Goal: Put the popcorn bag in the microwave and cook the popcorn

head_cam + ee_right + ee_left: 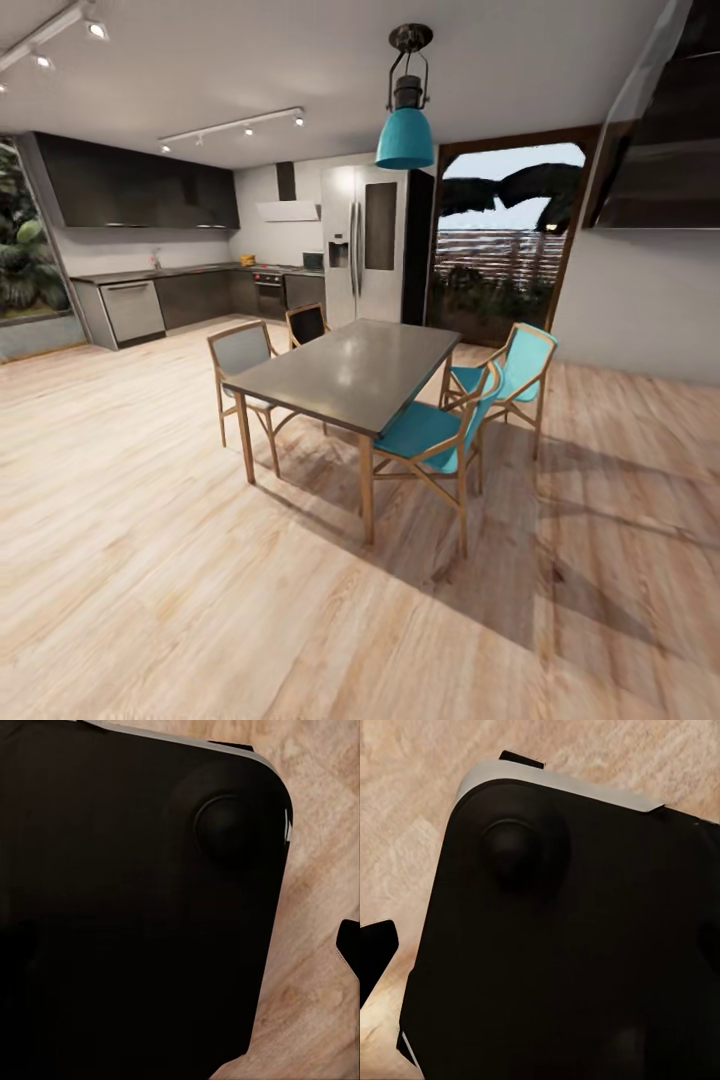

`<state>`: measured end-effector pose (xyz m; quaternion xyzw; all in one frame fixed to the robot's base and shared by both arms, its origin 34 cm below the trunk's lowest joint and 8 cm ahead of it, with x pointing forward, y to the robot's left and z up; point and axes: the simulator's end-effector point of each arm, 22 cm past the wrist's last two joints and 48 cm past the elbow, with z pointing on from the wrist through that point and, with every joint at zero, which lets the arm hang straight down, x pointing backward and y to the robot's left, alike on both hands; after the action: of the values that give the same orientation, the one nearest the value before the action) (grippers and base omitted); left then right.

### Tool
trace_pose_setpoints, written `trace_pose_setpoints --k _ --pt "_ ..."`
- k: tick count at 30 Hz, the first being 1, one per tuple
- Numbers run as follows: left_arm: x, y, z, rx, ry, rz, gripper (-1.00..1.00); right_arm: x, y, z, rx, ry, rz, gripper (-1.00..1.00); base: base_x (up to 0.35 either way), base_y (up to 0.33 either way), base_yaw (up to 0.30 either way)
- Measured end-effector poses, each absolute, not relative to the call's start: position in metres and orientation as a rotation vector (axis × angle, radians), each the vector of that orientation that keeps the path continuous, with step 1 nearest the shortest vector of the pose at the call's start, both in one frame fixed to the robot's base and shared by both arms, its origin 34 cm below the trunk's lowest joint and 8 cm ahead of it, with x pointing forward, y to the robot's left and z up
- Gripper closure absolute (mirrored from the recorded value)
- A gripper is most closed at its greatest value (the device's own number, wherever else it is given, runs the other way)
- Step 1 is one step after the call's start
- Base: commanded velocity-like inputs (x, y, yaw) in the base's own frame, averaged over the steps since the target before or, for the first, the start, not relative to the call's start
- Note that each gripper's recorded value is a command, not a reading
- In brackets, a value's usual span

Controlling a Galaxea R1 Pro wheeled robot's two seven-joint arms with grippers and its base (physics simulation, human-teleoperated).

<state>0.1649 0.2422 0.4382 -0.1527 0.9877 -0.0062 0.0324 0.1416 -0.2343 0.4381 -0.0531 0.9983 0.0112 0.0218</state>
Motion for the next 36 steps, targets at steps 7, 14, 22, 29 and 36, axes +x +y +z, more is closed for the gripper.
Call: trace_pose_setpoints --k 7,14,22,29,36 --pt "0.1655 0.2422 0.4382 -0.467 3.039 -0.019 -1.0 0.1416 -0.2342 0.4381 -0.167 3.093 0.034 -1.0 0.0 0.0 0.289" --pt "0.1676 0.2424 0.4383 -0.466 3.034 -0.019 -1.0 0.1417 -0.2357 0.4381 -0.168 3.093 0.03 -1.0 0.0 0.0 0.289" --pt "0.1676 0.2413 0.4383 -0.467 3.034 -0.021 -1.0 0.1417 -0.2348 0.4381 -0.169 3.093 0.031 -1.0 0.0 0.0 0.289" --pt "0.1683 0.2423 0.4383 -0.47 3.032 -0.02 -1.0 0.1417 -0.2349 0.4381 -0.169 3.093 0.031 -1.0 0.0 0.0 0.289" --pt "0.1683 0.2428 0.4383 -0.471 3.032 -0.018 -1.0 0.1416 -0.2359 0.4381 -0.171 3.093 0.029 -1.0 0.0 0.0 0.289"
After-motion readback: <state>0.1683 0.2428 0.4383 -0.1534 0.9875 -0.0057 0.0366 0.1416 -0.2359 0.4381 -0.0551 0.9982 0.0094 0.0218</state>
